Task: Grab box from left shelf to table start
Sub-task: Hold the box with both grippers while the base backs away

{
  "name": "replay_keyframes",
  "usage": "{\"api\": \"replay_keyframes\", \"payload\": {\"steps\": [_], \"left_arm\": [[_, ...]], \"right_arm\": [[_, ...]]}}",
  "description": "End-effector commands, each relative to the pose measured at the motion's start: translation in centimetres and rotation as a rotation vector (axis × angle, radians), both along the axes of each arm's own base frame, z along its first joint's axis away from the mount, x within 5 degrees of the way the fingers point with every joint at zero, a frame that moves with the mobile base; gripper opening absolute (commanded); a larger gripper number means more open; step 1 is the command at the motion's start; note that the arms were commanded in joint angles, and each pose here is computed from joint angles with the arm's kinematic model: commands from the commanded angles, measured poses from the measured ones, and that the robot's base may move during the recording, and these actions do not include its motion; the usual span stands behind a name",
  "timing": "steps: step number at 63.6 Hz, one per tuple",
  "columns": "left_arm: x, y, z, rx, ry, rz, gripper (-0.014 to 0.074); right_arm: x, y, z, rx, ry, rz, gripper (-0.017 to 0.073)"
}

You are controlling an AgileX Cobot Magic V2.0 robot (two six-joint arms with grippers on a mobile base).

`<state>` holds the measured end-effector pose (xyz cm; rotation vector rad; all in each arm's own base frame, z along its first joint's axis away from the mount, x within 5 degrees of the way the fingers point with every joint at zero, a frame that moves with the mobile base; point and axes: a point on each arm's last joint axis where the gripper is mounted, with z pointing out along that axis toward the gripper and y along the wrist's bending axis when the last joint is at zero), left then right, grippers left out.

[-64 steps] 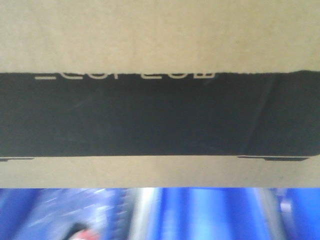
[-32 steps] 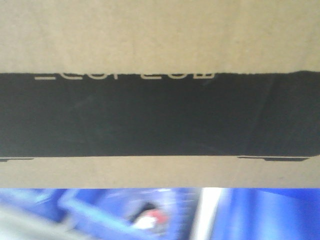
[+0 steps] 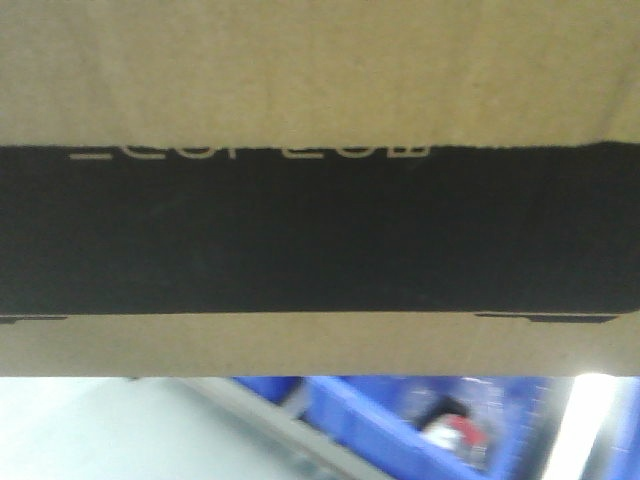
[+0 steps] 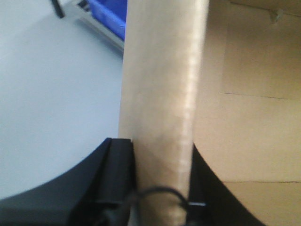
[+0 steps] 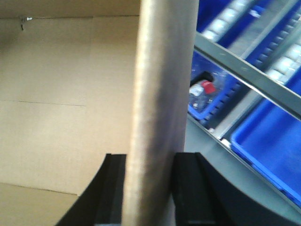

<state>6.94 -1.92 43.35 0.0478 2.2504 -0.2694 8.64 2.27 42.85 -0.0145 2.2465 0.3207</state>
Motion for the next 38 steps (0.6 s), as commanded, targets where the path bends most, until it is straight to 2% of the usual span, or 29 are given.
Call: {"api": "replay_keyframes", "payload": {"steps": [1,38], "left_arm": [[-0.24,-0.37,1.89,-0.096,-0.131,-0.016,-0.0015],[-0.20,-0.36,1.95,-0.097,-0.140,-0.015,-0.0015]], "right_arm": [[0.34,-0.44,1.36,-0.025,-0.119,-0.039,0.0057],[0.34,-0.44,1.36,-0.025,-0.119,-0.039,0.0057]]}}
